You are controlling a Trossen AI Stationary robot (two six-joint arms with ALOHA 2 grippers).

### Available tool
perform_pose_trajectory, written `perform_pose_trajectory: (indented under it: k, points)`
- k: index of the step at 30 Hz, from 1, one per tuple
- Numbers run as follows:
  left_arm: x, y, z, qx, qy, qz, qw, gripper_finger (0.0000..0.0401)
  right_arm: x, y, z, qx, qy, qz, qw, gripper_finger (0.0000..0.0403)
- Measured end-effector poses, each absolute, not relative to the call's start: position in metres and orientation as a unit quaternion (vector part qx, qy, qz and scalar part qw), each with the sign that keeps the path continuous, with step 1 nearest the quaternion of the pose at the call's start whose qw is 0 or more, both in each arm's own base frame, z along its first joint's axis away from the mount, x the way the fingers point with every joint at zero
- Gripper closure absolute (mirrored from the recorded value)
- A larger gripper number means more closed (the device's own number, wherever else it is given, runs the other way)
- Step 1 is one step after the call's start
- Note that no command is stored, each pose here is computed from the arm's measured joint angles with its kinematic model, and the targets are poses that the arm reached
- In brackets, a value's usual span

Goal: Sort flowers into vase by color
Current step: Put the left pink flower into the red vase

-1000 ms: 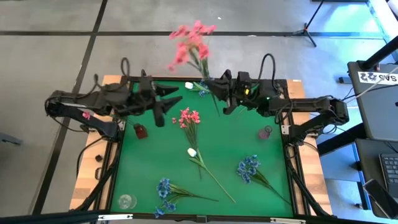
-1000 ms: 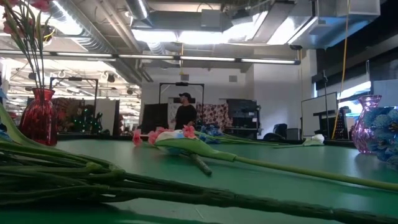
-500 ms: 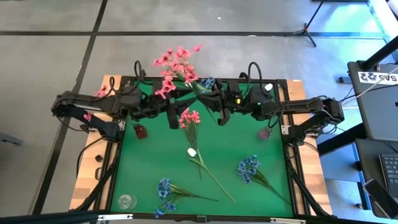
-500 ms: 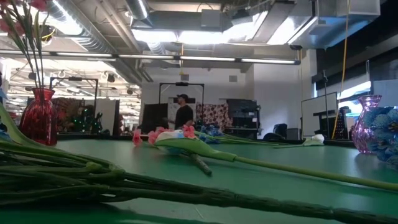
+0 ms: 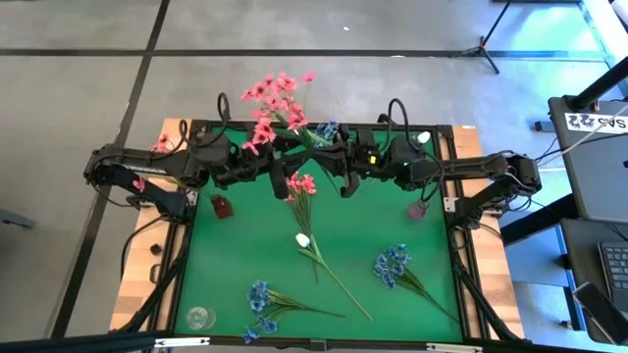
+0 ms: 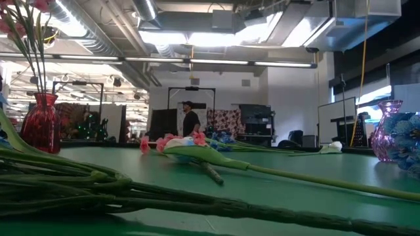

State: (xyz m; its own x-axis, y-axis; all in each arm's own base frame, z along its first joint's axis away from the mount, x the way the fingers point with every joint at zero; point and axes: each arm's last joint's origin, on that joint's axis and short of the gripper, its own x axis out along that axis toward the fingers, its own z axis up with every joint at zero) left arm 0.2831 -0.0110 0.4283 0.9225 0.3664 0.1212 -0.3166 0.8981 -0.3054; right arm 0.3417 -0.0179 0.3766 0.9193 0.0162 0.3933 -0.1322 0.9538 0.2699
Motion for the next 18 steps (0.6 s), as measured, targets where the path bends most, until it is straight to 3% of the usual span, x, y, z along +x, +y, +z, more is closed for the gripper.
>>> perform_pose_trajectory:
  k: [7, 18]
  points:
    - [0.2832, -0.0112, 0.4279, -0.141, -0.085, 0.173, 0.971, 0.0183, 0.3417, -0.0180, 0.3766, 0.147, -0.198, 0.038, 0.968, 0.0395]
    - [0.2831, -0.0113, 0.4286, -0.142, -0.089, 0.172, 0.971, 0.0228, 0.3417, -0.0181, 0.3766, 0.137, -0.198, 0.035, 0.970, 0.0394]
